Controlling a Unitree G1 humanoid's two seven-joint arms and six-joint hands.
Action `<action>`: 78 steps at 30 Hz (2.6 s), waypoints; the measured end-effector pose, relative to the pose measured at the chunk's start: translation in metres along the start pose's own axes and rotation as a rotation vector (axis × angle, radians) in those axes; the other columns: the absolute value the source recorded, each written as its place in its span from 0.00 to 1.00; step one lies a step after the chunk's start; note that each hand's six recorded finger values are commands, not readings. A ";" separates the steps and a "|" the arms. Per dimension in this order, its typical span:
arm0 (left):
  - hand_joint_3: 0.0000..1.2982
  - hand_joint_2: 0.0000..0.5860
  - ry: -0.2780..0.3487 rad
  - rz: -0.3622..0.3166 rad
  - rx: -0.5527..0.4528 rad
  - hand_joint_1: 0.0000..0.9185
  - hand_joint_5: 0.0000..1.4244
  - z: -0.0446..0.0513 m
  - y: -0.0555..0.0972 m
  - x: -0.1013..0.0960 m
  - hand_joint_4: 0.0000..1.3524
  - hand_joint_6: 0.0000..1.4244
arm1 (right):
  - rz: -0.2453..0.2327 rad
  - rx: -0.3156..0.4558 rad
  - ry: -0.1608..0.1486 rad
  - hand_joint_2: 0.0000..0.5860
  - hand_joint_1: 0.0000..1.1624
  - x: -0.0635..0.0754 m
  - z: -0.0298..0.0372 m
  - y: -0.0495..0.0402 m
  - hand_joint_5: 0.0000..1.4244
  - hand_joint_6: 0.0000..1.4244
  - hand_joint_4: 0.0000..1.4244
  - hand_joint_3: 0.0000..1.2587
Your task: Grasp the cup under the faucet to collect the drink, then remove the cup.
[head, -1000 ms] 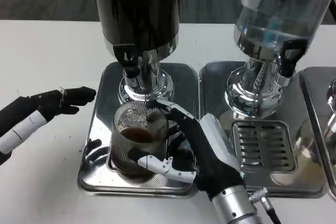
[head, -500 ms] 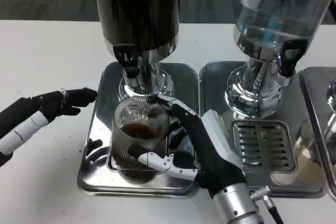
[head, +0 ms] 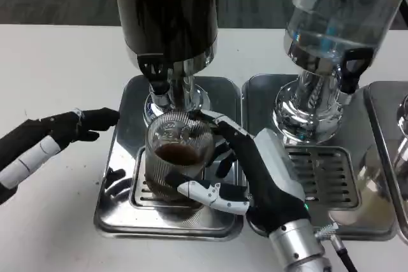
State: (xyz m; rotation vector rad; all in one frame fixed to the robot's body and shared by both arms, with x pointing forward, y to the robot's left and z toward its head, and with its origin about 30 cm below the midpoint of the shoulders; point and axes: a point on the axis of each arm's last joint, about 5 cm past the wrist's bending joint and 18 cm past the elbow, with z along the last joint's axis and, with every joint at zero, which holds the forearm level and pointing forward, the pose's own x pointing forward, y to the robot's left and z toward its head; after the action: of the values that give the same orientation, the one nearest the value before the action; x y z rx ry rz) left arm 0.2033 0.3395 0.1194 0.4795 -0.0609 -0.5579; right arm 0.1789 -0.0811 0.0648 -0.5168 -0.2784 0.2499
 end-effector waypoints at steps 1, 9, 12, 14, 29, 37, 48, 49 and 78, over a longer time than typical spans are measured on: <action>0.21 0.20 0.000 0.000 0.000 0.00 0.10 -0.0001 0.000 0.000 0.14 0.12 | 0.000 0.000 0.001 0.43 0.57 0.000 -0.0002 -0.0001 0.47 0.61 0.36 0.31; 0.21 0.20 0.000 0.001 -0.002 0.00 0.10 -0.0001 0.001 0.001 0.14 0.12 | -0.001 -0.006 0.005 0.46 0.57 -0.002 -0.0014 -0.0018 0.48 0.62 0.36 0.31; 0.21 0.20 -0.003 0.001 0.000 0.00 0.10 0.0005 0.001 0.002 0.14 0.12 | 0.005 -0.015 0.005 0.46 0.57 -0.004 -0.0021 -0.0039 0.48 0.62 0.36 0.32; 0.21 0.20 -0.006 0.002 0.002 0.00 0.10 0.0010 0.002 0.003 0.14 0.12 | 0.011 -0.031 -0.002 0.47 0.57 -0.005 -0.0022 -0.0079 0.48 0.62 0.36 0.32; 0.20 0.20 -0.053 -0.025 0.063 0.00 0.10 0.0065 0.001 0.007 0.13 0.13 | 0.011 -0.060 0.017 0.47 0.57 -0.016 -0.0035 -0.0197 0.49 0.63 0.38 0.32; 0.19 0.20 -0.106 -0.073 0.194 0.00 0.10 0.0176 -0.002 -0.001 0.11 0.12 | 0.017 -0.054 0.033 0.47 0.57 -0.020 -0.0048 -0.0212 0.49 0.64 0.38 0.32; 0.17 0.20 -0.086 -0.111 0.336 0.00 0.08 0.0295 0.004 -0.019 0.09 0.12 | 0.005 -0.044 0.027 0.47 0.57 -0.022 -0.0023 -0.0255 0.49 0.64 0.38 0.33; 0.17 0.20 -0.083 -0.109 0.339 0.00 0.08 0.0298 0.005 -0.020 0.09 0.12 | 0.006 -0.044 0.028 0.47 0.57 -0.022 -0.0024 -0.0254 0.49 0.64 0.38 0.33; 0.03 0.23 -0.161 -0.102 0.587 0.00 0.00 0.0474 -0.006 -0.063 0.00 0.07 | 0.020 -0.052 0.021 0.47 0.57 -0.045 0.0065 -0.0446 0.49 0.64 0.38 0.33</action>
State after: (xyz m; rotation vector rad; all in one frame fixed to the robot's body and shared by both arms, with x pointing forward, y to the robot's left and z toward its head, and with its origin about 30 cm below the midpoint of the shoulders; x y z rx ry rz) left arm 0.1381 0.3477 0.1631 1.0123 -0.3625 -0.6782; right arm 0.1425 -0.1292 0.0844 -0.5730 -0.2604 0.2570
